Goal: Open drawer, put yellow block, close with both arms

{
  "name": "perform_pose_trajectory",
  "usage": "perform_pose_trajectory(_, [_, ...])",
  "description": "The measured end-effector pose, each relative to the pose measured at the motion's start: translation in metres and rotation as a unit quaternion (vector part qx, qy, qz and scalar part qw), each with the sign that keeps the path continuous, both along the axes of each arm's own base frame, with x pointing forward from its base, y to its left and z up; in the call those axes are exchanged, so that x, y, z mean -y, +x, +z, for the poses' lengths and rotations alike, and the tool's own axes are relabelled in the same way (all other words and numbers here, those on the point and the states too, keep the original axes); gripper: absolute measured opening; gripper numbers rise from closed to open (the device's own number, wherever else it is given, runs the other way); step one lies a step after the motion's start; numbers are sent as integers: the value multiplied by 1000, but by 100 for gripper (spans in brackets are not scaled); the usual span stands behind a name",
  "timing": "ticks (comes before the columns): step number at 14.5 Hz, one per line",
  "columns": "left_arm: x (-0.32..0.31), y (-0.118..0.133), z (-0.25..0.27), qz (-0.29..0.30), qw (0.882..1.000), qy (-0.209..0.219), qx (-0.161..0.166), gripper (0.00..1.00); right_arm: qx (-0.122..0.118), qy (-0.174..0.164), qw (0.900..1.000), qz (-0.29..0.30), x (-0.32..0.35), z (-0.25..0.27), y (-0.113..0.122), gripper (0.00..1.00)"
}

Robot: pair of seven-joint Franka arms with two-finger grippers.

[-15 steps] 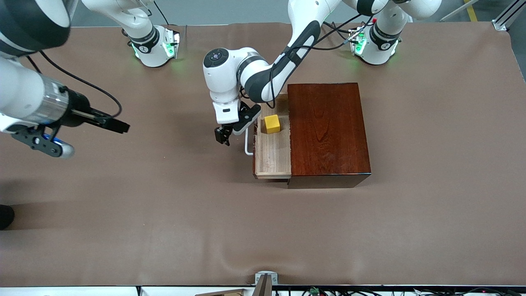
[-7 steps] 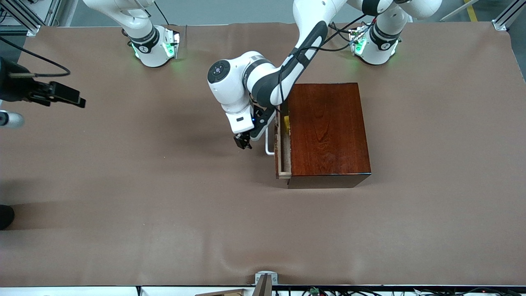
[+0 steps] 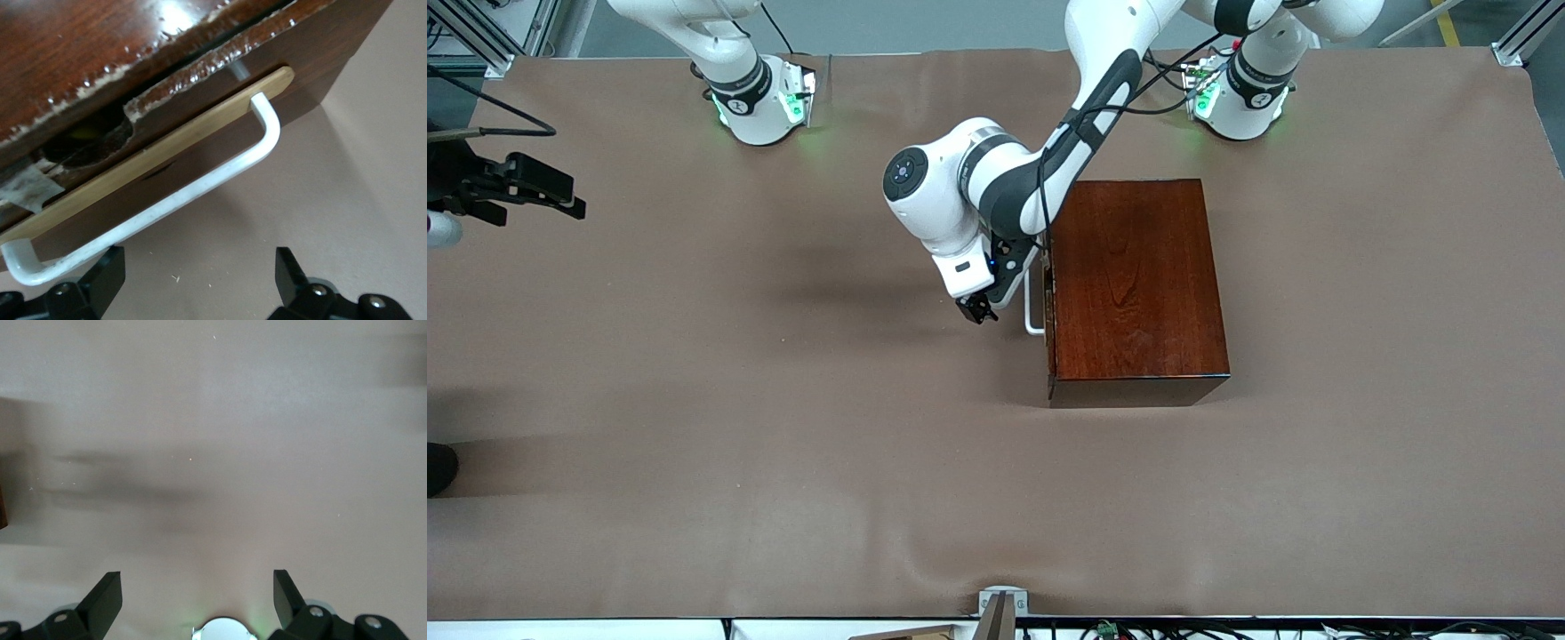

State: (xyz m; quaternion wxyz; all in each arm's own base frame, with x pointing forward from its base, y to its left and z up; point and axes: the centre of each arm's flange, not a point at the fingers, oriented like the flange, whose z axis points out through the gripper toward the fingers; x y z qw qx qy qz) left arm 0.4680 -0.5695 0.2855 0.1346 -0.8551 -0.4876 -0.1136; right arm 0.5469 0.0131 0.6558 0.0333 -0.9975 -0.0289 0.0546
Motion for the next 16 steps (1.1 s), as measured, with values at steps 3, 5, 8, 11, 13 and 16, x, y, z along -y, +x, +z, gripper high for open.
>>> perform_pose_trajectory(3, [-2, -1, -1, 2, 1000, 7, -5, 100, 11, -3, 1000, 6, 2, 0, -16, 100])
perform_pose_trajectory(5, [-2, -1, -1, 1, 1000, 8, -4, 100, 17, -6, 1000, 16, 8, 1, -19, 100])
perform_pose_trajectory(8, [1, -3, 0, -20, 1000, 14, -2, 100, 19, -5, 1000, 17, 23, -1, -18, 100])
perform_pose_trajectory(11, [6, 3, 30, -85, 996, -9, 7, 100, 19, -13, 999, 25, 25, -1, -19, 100])
perform_pose_trajectory(13, [-2, 17, 79, -121, 992, -31, 22, 100, 19, -18, 999, 34, 25, -1, -19, 100])
perform_pose_trajectory(16, [-36, 43, 156, -172, 983, -54, 36, 100, 18, -19, 999, 36, 25, -1, -19, 100])
